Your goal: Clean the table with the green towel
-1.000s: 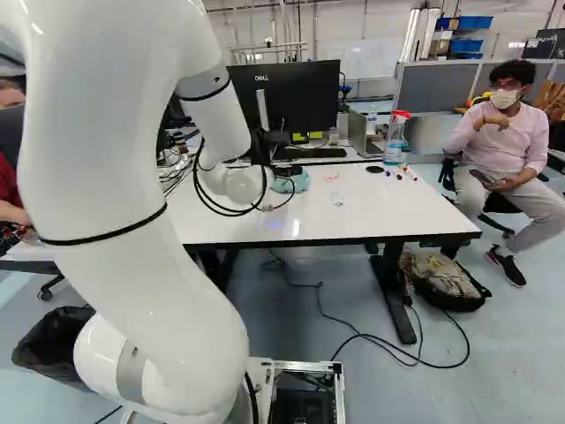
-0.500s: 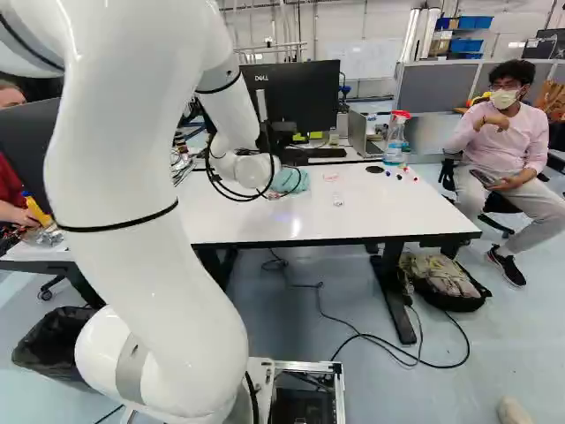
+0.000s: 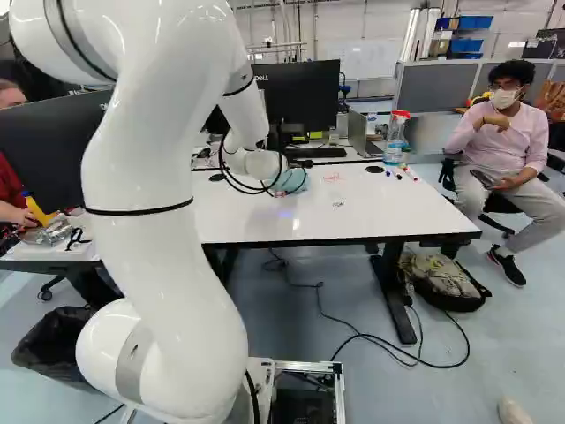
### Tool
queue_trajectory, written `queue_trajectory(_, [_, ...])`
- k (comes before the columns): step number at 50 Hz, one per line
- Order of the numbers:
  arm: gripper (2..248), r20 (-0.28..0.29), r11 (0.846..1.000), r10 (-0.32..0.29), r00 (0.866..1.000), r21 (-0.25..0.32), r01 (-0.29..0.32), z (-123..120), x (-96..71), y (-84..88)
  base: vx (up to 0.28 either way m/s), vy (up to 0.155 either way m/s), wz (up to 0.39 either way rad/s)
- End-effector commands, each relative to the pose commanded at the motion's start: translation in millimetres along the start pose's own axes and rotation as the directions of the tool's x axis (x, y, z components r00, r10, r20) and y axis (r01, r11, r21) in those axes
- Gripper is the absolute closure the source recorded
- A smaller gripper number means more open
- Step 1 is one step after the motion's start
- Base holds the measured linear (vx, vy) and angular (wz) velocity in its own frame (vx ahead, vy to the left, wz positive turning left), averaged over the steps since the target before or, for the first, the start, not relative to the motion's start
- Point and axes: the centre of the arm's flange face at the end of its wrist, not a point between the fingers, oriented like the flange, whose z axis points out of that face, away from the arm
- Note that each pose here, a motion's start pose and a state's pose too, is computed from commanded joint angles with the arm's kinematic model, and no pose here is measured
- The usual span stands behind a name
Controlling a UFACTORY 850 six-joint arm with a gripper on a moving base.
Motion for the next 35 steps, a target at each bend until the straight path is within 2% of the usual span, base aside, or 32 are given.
queue_trajectory(18, [3, 0.102, 1.000, -0.003, 0.995, 0.005, 0.002, 33.2, -0.2, -3.5, 0.000, 0.000, 0.000])
queue_trajectory(35, [3, 0.201, 1.000, -0.008, 0.980, 0.013, 0.006, 62.5, -1.5, -8.6, 0.000, 0.000, 0.000])
